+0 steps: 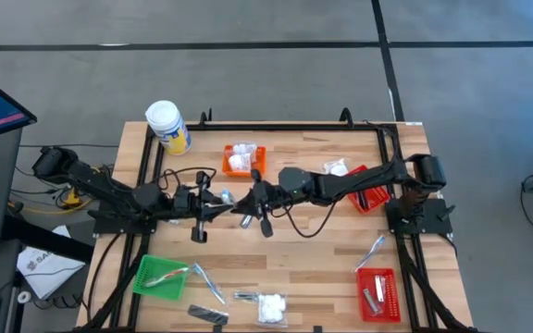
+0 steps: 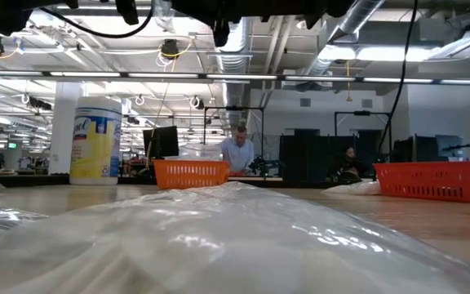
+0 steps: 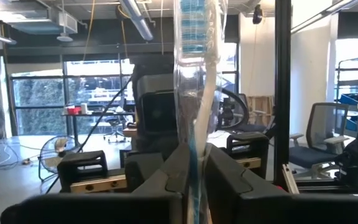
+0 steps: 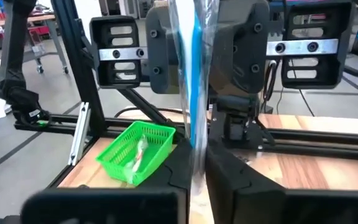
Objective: Pick & Place Travel size toiletries
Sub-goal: Put the light blue toothbrush into the green basket
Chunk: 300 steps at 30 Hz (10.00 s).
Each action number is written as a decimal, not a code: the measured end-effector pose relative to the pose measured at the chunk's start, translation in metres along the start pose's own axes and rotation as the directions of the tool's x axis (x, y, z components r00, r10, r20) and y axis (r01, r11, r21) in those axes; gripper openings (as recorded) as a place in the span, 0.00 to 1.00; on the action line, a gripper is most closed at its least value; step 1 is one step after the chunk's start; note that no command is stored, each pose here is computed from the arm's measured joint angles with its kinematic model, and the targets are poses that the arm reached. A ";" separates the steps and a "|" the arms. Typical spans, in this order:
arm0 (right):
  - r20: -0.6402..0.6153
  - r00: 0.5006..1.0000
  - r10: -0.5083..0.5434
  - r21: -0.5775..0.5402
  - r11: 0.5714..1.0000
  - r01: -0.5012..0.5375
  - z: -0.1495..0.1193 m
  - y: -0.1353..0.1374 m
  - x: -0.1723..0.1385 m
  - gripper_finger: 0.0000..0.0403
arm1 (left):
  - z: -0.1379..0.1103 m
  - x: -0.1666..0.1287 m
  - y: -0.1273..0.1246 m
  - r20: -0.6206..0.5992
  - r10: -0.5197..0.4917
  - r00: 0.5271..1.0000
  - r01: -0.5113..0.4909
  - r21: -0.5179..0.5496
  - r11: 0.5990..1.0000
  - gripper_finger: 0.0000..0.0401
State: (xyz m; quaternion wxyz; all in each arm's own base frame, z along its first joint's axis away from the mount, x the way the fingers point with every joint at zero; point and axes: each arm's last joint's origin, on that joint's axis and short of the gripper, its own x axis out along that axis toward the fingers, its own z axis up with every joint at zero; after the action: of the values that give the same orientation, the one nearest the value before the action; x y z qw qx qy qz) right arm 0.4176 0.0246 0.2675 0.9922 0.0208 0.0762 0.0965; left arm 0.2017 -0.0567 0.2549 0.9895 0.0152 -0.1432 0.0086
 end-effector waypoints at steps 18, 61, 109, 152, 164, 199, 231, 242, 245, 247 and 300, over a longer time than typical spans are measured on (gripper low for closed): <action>-0.443 0.893 -0.080 0.020 0.995 0.099 0.008 -0.005 -0.009 0.03 | 0.003 -0.010 0.002 -0.091 0.111 0.990 -0.108 0.031 0.994 0.23; -0.805 0.559 -0.201 -0.079 0.969 0.235 -0.023 0.011 -0.034 0.03 | -0.041 0.048 -0.010 -0.526 0.207 0.825 -0.008 0.355 0.935 0.59; -0.790 0.588 -0.173 -0.111 0.984 0.141 -0.021 0.038 -0.030 0.03 | -0.026 0.066 -0.046 -0.516 0.107 0.850 0.133 0.406 0.904 0.57; -0.023 0.998 -0.053 -0.318 0.947 0.043 0.051 0.095 -0.044 0.02 | 0.042 0.013 -0.059 -0.258 -0.022 0.966 0.091 0.259 0.962 0.44; -0.026 0.999 -0.029 -0.222 0.975 0.023 0.039 0.076 -0.028 0.03 | 0.039 0.011 -0.058 -0.207 -0.017 0.978 0.073 0.267 0.961 0.43; -0.147 0.979 -0.139 -0.255 0.962 0.098 0.033 0.076 0.016 0.02 | 0.033 0.014 -0.049 -0.216 0.025 0.976 0.028 0.239 0.971 0.41; -0.146 0.961 -0.234 -0.260 0.946 0.191 0.040 0.084 0.005 0.03 | 0.030 0.012 -0.050 -0.250 0.046 0.967 0.018 0.248 0.969 0.15; -0.159 0.960 -0.232 -0.279 0.943 0.181 0.038 0.084 0.005 0.09 | 0.030 0.012 -0.051 -0.253 0.037 0.967 0.028 0.251 0.968 0.04; -0.167 0.960 -0.226 -0.300 0.939 0.169 0.038 0.084 0.005 0.12 | 0.032 0.010 -0.051 -0.249 0.032 0.968 0.031 0.243 0.969 0.03; -0.173 0.959 -0.224 -0.309 0.937 0.163 0.037 0.085 0.005 0.13 | 0.037 0.006 -0.053 -0.237 0.029 0.971 0.028 0.235 0.972 0.03; -0.436 0.858 -0.273 -0.250 0.952 0.175 0.064 0.072 -0.070 0.14 | 0.007 -0.119 -0.089 -0.957 -0.273 0.095 -0.364 -0.288 0.886 0.03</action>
State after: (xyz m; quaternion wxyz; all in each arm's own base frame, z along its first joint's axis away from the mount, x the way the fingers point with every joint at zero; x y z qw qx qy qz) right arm 0.3462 0.0803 0.3446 0.9461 -0.1127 0.3034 -0.0107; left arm 0.0872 -0.1477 0.2255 0.7931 -0.2342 0.5621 0.0144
